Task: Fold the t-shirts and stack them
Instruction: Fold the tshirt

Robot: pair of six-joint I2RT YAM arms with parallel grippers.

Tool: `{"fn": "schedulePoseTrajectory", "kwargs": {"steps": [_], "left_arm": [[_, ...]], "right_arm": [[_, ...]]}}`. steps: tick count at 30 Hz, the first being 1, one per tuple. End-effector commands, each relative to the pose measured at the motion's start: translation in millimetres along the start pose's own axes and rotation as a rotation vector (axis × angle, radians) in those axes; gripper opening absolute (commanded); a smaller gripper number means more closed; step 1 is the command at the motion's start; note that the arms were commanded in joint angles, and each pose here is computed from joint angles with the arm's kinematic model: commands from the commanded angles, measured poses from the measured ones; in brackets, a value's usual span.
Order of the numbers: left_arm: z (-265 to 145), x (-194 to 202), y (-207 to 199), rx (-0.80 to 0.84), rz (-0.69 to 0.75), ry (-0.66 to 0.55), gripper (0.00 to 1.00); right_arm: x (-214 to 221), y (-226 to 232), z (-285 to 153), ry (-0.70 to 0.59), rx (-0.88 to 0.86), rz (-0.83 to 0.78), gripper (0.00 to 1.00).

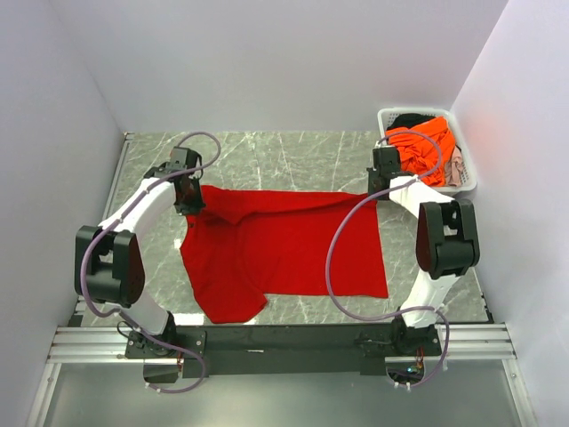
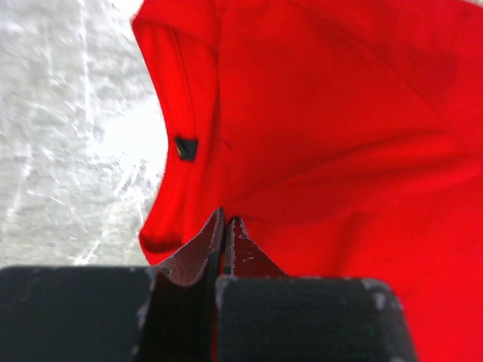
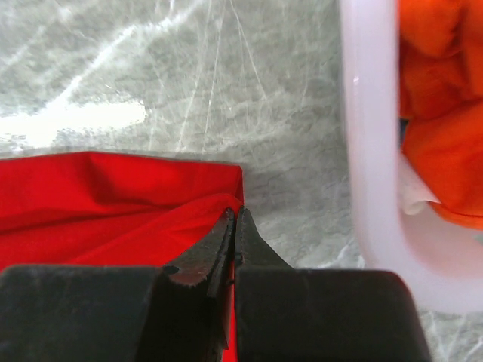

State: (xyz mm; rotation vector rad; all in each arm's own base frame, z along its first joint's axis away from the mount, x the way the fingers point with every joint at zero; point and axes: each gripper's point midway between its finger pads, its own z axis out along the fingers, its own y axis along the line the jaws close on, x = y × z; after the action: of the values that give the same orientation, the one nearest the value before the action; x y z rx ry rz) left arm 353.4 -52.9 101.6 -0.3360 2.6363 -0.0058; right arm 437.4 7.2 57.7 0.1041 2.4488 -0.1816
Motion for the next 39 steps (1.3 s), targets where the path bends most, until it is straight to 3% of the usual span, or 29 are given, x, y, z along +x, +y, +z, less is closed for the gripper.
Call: {"fn": "schedulePoseTrajectory", "kwargs": {"steps": [1, 16, 31, 34, 37, 39], "left_arm": [[-10.4, 4.7, -4.7, 0.024, -0.028, -0.015, 0.01], [-17.2, 15.4, 0.9, 0.002, -0.027, 0.002, 0.01], [-19.9, 21.1, 7.1, -0.019, -0.017, 0.011, 0.01], [-19.0, 24.0, 7.3, -0.018, -0.017, 0.020, 0.01], [-19.8, 27.3, 8.6, -0.019, -0.015, 0.026, 0.01], [-21.1, 29.1, 10.5, -0.023, -0.015, 0.025, 0.01]], "right_arm": [[9.1, 1.5, 5.4, 0.025, 0.014, 0.025, 0.00], [30.4, 4.6, 16.0, 0.108, 0.016, 0.050, 0.03], [30.2, 0.3, -29.3, 0.074, 0.071, 0.182, 0.11], [41.6, 7.9, -31.5, 0.100, 0.051, 0.197, 0.20], [57.3, 17.3, -32.4, 0.145, 0.029, 0.215, 0.22], [69.7, 13.9, -34.5, 0.177, 0.053, 0.235, 0.34]]}}
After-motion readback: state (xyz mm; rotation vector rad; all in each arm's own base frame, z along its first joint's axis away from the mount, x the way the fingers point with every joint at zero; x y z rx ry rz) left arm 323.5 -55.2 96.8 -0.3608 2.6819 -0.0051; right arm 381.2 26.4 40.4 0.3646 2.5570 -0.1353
